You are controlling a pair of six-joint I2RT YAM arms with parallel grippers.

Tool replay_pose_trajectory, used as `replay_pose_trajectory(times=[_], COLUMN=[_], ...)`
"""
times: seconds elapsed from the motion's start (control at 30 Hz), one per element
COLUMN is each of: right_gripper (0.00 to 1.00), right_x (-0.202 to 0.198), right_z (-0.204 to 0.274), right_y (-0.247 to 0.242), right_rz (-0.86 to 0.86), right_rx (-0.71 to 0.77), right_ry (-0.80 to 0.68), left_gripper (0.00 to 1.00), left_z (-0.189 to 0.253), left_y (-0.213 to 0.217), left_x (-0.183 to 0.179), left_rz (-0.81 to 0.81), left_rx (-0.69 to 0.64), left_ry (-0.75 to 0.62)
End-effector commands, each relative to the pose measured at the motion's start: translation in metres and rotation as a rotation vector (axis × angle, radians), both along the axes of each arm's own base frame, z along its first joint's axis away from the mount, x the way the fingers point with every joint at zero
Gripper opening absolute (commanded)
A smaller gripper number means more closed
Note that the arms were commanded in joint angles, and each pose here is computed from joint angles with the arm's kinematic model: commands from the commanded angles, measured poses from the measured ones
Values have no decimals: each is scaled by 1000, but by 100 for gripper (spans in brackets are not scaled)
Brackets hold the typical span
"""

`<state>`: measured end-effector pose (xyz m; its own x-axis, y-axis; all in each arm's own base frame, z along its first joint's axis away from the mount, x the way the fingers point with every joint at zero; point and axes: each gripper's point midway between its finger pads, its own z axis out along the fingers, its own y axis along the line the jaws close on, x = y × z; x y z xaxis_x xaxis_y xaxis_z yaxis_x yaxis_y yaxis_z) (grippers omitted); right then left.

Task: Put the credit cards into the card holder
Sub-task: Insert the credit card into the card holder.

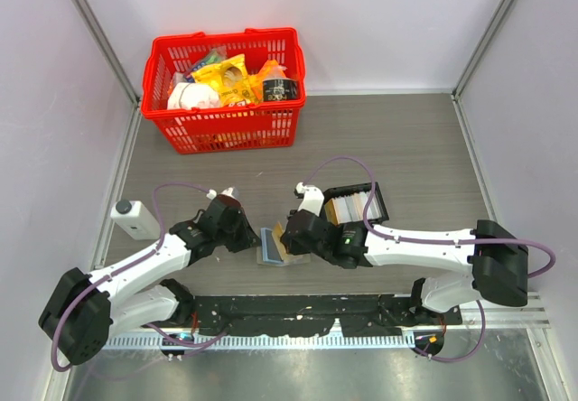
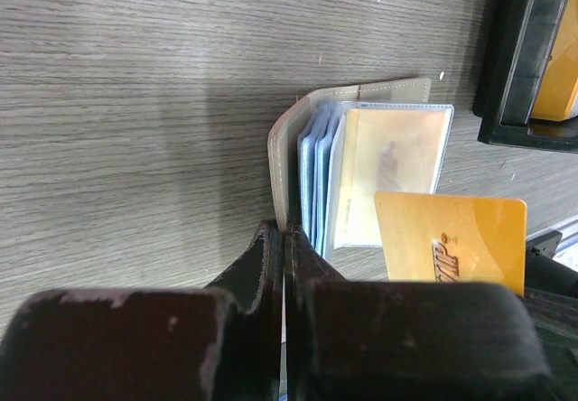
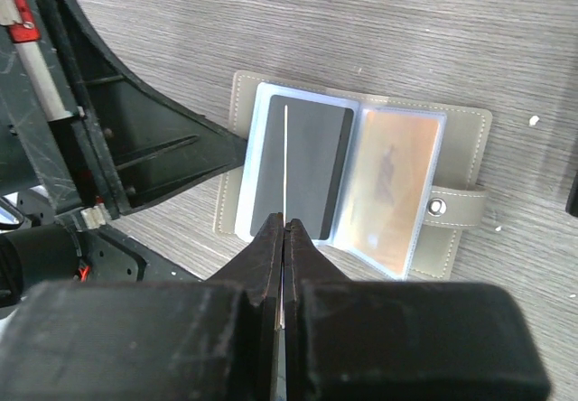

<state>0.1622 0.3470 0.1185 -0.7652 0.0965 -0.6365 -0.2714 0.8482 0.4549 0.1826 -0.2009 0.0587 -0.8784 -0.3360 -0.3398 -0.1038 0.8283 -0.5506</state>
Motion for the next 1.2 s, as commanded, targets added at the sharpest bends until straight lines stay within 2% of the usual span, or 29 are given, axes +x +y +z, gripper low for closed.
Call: replay_pose_trajectory(times=[0.0, 0.23, 0.4, 0.93, 1.17], right_gripper=[1, 1, 1, 1, 1], right_x=[4, 4, -2, -1, -1], right_z=[6, 29, 21, 1, 16], right_y=[-7, 24, 36, 15, 9], right_rz=[-29, 57, 96, 46, 33], right_rx=[16, 104, 115, 40, 75], right_ry=[-16, -38, -9, 9, -17], left_gripper=[0, 0, 0, 0, 0], left_z=[7, 8, 8, 7, 3], left_y=[-1, -2, -1, 0, 3], left_x=[6, 6, 5, 5, 5], left_rz=[2, -1, -3, 1, 7], left_rx=[-1, -6, -4, 4, 14], left_ry=[-34, -35, -35, -37, -31])
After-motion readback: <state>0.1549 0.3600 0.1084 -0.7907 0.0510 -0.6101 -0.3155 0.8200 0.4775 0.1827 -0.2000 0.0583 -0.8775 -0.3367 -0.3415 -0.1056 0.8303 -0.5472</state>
